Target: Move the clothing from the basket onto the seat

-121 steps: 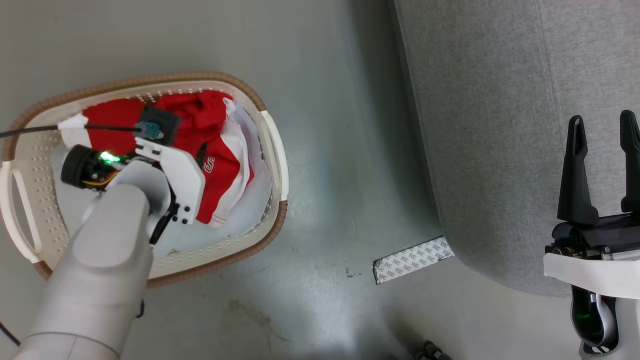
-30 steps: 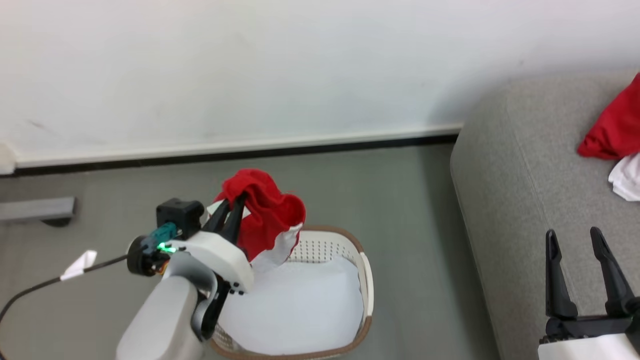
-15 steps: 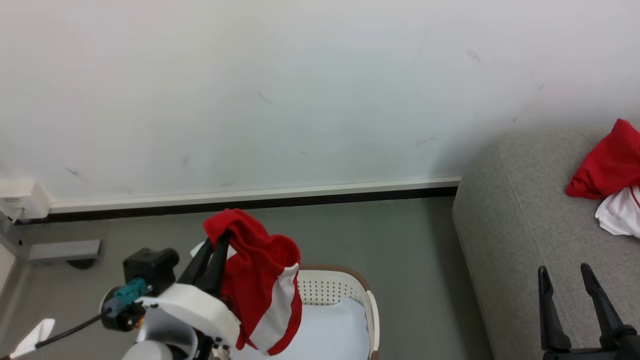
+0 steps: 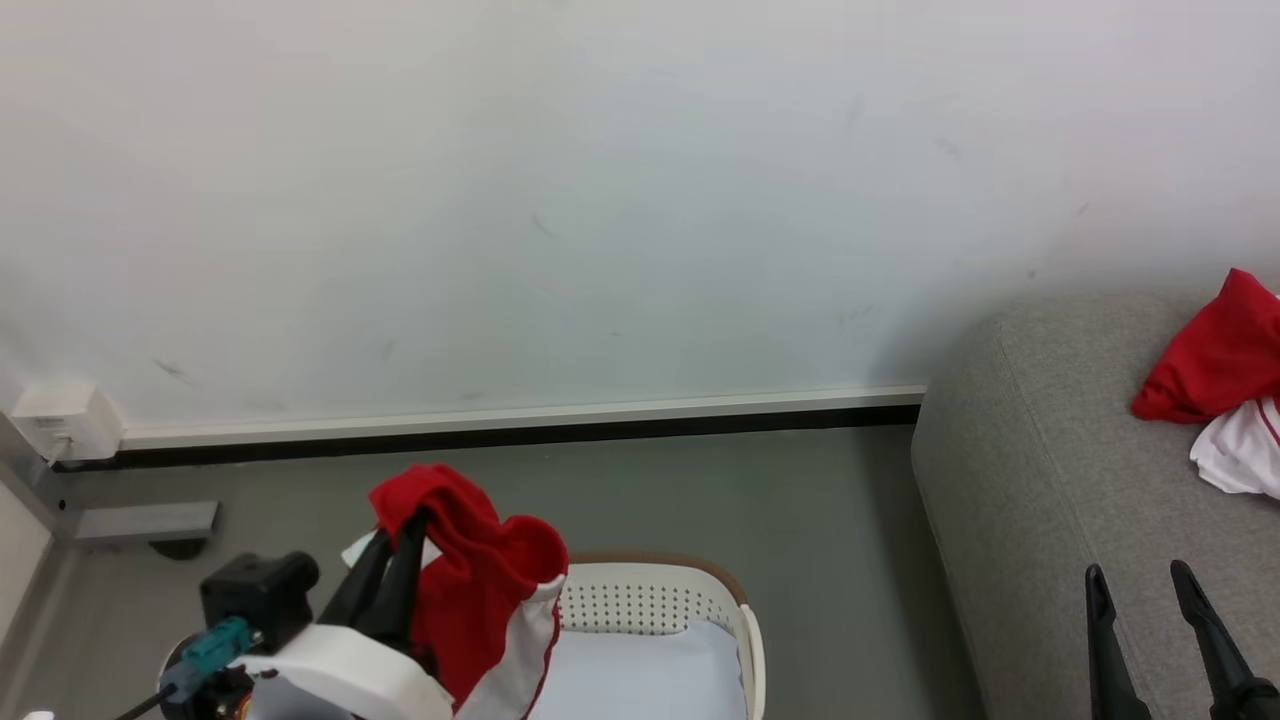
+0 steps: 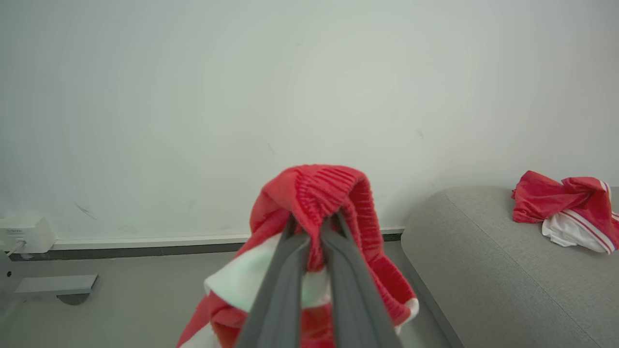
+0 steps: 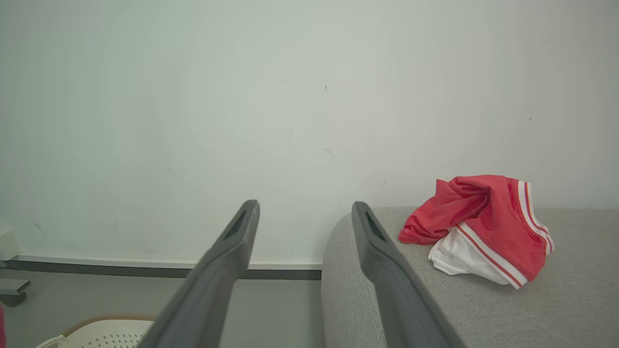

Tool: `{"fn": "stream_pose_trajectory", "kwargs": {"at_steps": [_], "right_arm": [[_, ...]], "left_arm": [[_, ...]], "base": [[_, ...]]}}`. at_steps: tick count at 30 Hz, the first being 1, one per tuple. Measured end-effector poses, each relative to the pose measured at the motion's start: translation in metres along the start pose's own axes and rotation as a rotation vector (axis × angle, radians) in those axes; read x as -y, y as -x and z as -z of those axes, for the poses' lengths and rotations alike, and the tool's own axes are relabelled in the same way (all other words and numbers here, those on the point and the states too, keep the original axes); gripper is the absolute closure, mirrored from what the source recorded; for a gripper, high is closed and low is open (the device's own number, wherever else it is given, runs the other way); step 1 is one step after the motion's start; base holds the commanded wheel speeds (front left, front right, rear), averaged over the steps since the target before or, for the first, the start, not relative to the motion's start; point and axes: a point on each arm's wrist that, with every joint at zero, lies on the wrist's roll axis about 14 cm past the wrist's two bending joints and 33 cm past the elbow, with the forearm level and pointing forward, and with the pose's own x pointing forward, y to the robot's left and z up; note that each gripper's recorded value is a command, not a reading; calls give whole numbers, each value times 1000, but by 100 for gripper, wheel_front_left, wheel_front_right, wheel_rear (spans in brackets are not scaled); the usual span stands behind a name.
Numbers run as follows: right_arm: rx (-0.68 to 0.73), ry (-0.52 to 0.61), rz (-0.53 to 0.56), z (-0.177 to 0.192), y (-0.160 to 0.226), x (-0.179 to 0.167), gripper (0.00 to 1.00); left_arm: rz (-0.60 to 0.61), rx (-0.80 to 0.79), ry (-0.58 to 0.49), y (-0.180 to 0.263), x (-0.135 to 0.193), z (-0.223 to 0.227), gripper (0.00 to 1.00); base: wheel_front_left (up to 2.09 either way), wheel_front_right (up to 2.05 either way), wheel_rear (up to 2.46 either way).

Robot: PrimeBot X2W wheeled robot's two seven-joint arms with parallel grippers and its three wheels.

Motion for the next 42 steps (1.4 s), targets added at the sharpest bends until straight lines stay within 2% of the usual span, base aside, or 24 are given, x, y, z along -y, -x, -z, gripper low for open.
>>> {"fn": "stream_pose_trajectory", "kwargs": {"at_steps": [10, 14, 17, 26, 31, 36, 42], "right_arm": [[4, 8, -5, -1, 1, -1, 0], [18, 25, -58, -7, 0, -14, 0], [38, 24, -130, -13, -3, -31, 0], [28, 6, -512, -29, -3, -118, 0], [28, 3, -662, -38, 2, -153, 0], [19, -10, -735, -38, 8, -173, 0], [13, -1, -743, -32, 5, -178, 0]], "left_arm": [[6, 12, -1, 1, 2, -6, 100], [36, 26, -4, 0, 11, -12, 100], [79, 46, -6, -3, 23, -22, 100], [242, 92, -19, -13, 69, -48, 100], [337, 108, -2, -14, 101, -56, 100], [424, 119, 26, -11, 132, -60, 100], [519, 95, 40, -5, 163, -55, 100]], "base": [[0, 0, 0], [0, 0, 0], [0, 0, 0], [0, 0, 0], [0, 0, 0], [0, 0, 0], [0, 0, 0]]}}
